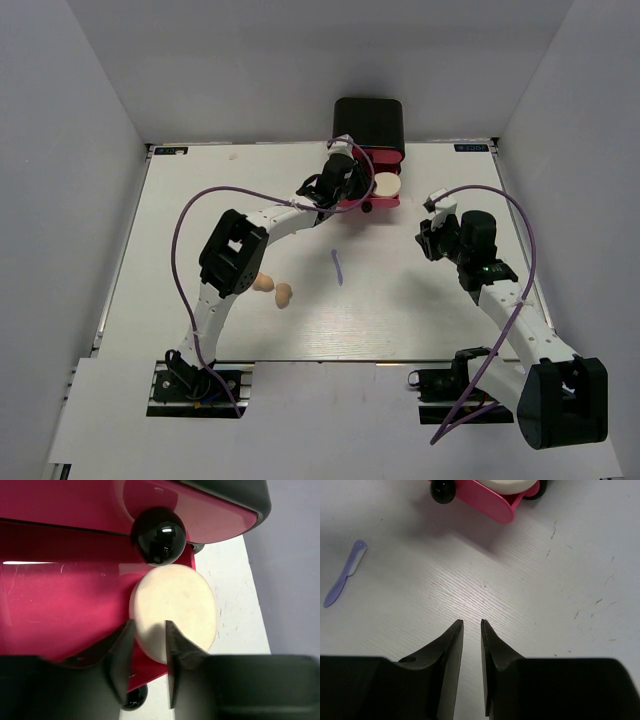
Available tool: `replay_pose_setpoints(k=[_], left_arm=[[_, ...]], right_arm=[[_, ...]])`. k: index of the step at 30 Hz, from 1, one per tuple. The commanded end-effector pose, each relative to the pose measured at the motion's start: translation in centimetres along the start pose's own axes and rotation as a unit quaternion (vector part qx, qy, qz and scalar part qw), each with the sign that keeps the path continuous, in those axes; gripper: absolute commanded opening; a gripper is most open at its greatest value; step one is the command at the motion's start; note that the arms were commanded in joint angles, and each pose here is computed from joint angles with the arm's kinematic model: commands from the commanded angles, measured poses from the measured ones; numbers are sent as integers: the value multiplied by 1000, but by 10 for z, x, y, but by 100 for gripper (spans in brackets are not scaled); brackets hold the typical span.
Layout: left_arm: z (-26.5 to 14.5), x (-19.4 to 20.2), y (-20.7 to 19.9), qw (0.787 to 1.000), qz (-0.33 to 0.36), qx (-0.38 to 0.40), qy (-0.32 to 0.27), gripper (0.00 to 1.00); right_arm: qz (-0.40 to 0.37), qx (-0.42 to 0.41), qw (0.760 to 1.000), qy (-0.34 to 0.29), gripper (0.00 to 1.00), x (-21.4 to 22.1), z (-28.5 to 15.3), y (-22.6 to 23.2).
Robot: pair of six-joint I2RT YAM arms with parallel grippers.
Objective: Organize the makeup
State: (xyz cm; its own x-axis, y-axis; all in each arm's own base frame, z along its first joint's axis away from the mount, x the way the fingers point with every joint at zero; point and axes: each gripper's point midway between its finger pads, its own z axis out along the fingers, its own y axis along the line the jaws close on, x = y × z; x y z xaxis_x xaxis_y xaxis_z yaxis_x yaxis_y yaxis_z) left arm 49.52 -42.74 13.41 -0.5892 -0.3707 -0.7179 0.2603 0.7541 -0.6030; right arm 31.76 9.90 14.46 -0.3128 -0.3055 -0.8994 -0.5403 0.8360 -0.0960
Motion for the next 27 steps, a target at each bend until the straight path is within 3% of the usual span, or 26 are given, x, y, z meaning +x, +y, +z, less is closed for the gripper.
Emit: replay_pose_setpoints(k=[1, 2, 5, 13, 17, 19, 23, 27], left_arm=[[-8, -23, -20, 1000, 1, 11, -23, 44], [-9, -23, -20, 1000, 0, 9, -24, 50], [-10, -28, -23, 999, 0, 10, -30, 56], [-20, -48, -35, 999, -2, 18, -51, 57], [-40, -57, -41, 998, 2, 25, -60, 53], [-59, -76, -46, 997, 4, 32, -75, 46], [-95, -79, -35, 997, 16, 18, -74, 38], [-133, -89, -30, 996, 47, 0, -79, 43]], right_arm=[[0, 3, 1000, -22, 27, -11, 1, -3], [1, 3, 1000, -23, 26, -12, 1, -4], [0, 1, 1000, -24, 26, -12, 1, -3], [-1, 2, 1000, -28, 27, -15, 1, -4], [-2, -1, 999, -35, 26, -19, 4, -5], [-2, -4, 999, -37, 21, -21, 7, -4], [-4, 0, 999, -50, 0, -36, 20, -14], [-8, 5, 998, -59, 0, -51, 41, -26]])
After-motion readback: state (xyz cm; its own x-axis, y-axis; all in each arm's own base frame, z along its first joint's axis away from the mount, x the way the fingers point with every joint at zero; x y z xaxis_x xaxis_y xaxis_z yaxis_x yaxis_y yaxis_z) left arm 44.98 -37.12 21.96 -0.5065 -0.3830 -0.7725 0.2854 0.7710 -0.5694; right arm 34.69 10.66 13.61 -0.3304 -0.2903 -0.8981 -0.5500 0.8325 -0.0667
